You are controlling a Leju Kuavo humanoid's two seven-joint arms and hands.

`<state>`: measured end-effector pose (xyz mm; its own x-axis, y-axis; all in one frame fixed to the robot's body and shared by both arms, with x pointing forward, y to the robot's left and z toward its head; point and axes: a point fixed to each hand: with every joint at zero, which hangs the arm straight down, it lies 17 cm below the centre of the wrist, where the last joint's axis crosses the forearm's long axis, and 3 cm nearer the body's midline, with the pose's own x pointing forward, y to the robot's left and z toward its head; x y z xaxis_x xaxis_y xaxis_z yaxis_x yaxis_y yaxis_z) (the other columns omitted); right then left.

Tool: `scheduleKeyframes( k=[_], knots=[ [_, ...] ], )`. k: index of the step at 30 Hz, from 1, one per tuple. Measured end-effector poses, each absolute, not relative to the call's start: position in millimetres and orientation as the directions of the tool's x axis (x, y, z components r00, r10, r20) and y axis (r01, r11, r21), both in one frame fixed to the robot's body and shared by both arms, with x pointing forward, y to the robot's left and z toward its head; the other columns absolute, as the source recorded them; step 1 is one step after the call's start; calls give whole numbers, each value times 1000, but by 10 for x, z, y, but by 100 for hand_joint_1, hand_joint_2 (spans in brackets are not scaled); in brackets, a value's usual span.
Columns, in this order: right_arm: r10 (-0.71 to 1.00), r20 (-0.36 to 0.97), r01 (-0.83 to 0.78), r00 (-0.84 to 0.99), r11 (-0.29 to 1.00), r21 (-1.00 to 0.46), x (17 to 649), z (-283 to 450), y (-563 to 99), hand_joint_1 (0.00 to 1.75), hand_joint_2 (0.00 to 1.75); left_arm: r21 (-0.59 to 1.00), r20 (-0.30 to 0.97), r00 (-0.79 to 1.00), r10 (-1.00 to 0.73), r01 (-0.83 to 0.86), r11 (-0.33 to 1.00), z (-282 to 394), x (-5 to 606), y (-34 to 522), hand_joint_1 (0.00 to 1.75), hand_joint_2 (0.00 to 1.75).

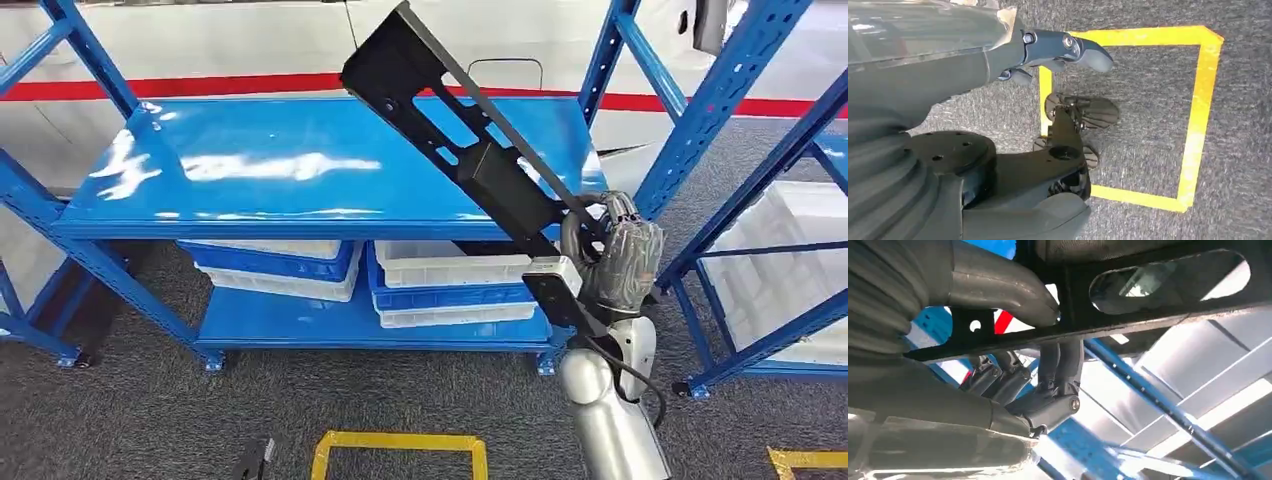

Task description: Take the parts from the cabinet and place them on the table.

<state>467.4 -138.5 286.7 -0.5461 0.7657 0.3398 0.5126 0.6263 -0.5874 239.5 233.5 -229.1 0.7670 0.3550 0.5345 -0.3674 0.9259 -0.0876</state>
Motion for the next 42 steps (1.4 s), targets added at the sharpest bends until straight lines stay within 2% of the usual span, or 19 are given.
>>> scheduleKeyframes(
  k=[25,42],
  knots=[
    [768,339,534,-544,628,-566,4646,2947,-1449,175,175,-95,538,763,358,-367,925,-2284,2405,2337,0,175],
    [765,369,572,-528,641,-511,4563,2995,-1777,175,175,-86,548,751,369,-388,918,-2297,2363,2416,0,175]
  ],
)
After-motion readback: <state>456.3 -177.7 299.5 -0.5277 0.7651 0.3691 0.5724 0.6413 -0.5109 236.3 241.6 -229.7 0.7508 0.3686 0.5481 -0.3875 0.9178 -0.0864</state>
